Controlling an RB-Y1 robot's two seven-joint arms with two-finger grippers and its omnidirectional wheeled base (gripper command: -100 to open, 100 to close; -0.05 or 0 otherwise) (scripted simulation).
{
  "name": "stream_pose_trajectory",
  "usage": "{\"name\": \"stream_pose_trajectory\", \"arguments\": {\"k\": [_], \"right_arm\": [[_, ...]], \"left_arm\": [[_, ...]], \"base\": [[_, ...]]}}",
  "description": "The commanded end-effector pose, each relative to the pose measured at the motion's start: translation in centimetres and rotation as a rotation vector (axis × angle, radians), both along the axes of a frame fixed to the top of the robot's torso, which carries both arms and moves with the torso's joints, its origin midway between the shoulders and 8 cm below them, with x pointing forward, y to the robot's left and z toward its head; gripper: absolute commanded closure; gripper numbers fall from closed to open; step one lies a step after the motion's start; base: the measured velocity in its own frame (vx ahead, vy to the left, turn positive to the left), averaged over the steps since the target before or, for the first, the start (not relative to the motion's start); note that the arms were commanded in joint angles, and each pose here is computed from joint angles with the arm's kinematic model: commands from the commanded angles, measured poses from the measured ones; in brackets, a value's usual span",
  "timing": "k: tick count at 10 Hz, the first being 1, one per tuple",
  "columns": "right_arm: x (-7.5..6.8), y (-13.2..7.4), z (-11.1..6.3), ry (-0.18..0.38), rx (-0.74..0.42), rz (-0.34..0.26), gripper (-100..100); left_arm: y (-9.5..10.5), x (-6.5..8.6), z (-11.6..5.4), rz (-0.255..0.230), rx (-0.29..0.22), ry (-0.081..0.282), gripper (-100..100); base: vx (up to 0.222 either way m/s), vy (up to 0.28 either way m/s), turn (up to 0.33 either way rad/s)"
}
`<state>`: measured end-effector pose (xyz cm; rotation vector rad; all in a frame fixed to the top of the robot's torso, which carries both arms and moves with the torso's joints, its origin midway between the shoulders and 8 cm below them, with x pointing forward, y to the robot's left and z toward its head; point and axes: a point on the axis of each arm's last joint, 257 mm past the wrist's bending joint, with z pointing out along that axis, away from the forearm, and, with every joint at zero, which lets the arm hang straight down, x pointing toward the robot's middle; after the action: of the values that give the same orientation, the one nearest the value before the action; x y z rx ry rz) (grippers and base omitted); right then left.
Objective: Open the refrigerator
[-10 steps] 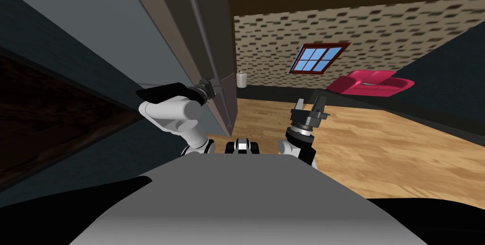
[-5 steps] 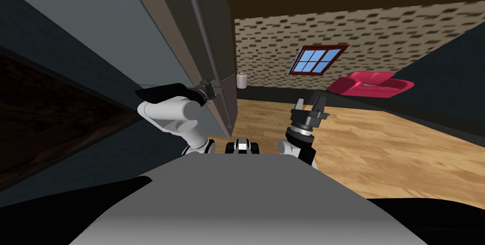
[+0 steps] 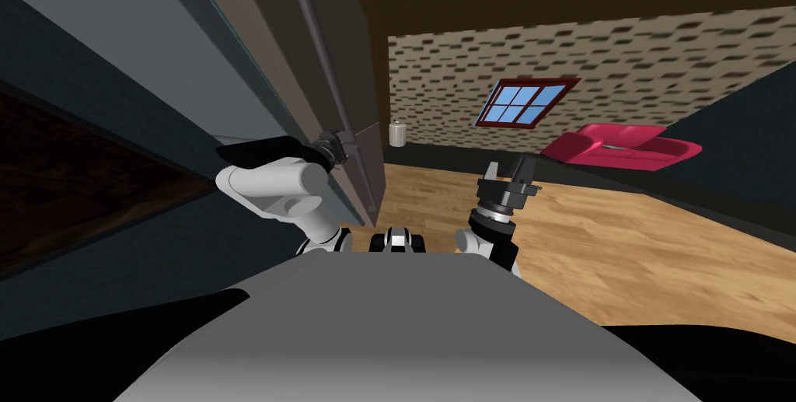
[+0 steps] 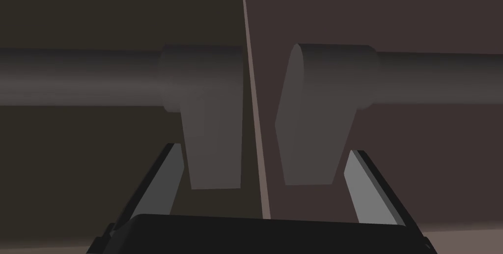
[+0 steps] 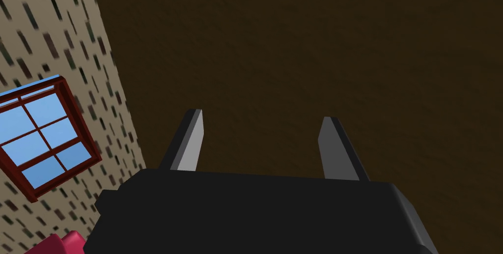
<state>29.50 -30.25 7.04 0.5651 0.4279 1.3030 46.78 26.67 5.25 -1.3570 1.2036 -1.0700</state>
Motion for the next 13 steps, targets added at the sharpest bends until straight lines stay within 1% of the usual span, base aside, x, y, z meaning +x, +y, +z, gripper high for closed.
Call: {"name": "stream_pose_trajectory", "arguments": {"k": [1,3,4,7,8,9,10,11,12,13], "right_arm": [[0.0,0.0,0.0,0.000,0.000,0.000,0],[0.0,0.0,0.0,0.000,0.000,0.000,0],[0.0,0.0,0.0,0.000,0.000,0.000,0],[0.0,0.0,0.0,0.000,0.000,0.000,0],[0.0,0.0,0.0,0.000,0.000,0.000,0],[0.0,0.0,0.0,0.000,0.000,0.000,0],[0.0,0.0,0.0,0.000,-0.001,0.000,0],[0.0,0.0,0.0,0.000,-0.001,0.000,0],[0.0,0.0,0.0,0.000,0.000,0.000,0],[0.0,0.0,0.0,0.000,-0.001,0.000,0]], "left_arm": [[1.4,0.0,0.4,0.044,0.001,-0.012,100],[3.4,-0.2,0.5,0.105,0.001,-0.013,100],[3.4,-0.2,0.5,0.105,0.001,-0.013,100],[6.3,-0.7,0.7,0.196,0.001,-0.015,100],[6.3,-0.7,0.7,0.196,0.001,-0.015,100],[6.2,-0.7,0.4,0.192,-0.001,-0.004,100],[7.2,-1.1,0.4,0.224,-0.001,-0.006,100],[8.2,-1.4,0.5,0.257,0.000,-0.008,100],[8.2,-1.4,0.5,0.257,0.000,-0.008,100],[9.3,-1.8,0.6,0.290,0.000,-0.009,100]], "base": [[0.068,-0.282,0.025],[0.065,-0.351,0.090],[0.069,-0.315,0.057],[0.067,-0.335,0.071],[0.045,-0.278,0.036],[0.011,-0.116,-0.007],[0.083,-0.160,-0.003],[0.148,-0.322,0.089],[0.137,-0.254,0.097],[0.142,-0.258,0.036]]}}
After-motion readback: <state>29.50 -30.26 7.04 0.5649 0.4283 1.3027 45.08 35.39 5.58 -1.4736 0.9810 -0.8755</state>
